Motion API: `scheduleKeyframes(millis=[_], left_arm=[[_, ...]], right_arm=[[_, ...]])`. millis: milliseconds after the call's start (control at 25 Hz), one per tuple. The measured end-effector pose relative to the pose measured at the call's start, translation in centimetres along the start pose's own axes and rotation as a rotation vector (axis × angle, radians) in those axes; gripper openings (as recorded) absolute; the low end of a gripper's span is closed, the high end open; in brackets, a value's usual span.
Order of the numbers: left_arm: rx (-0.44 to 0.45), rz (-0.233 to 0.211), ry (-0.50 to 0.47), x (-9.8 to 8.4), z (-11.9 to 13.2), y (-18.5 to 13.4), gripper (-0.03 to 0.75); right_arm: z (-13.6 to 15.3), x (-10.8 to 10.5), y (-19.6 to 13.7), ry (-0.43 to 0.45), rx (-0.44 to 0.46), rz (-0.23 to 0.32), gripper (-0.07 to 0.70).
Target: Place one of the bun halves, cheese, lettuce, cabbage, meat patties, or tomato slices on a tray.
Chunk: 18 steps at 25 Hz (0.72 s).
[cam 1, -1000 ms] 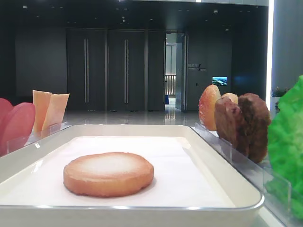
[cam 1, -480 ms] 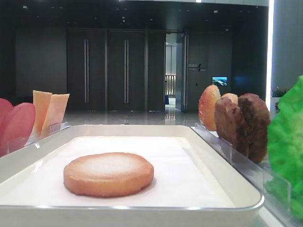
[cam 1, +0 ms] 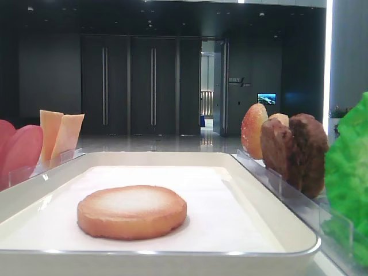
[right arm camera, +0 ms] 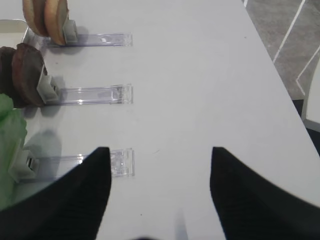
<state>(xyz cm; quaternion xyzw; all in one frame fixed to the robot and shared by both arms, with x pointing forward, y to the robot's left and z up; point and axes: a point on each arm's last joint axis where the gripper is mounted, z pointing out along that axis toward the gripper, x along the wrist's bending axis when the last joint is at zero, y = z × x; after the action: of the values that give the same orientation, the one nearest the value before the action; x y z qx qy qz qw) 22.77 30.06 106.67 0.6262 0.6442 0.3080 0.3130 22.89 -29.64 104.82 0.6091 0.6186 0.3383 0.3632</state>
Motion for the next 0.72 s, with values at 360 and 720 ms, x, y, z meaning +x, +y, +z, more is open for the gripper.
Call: scheduleKeyframes(millis=[360,720], left_arm=[[-0.049,0.020,0.000,0.0,-0.6,-0.6,0.433],[-0.045,0.028,0.000,0.0,0.5,-0.9,0.433]], right_arm=[[0.0,0.0,0.0,0.000,0.000,0.000,0.416],[0.0,0.0,0.0,0.000,0.000,0.000,0.416]])
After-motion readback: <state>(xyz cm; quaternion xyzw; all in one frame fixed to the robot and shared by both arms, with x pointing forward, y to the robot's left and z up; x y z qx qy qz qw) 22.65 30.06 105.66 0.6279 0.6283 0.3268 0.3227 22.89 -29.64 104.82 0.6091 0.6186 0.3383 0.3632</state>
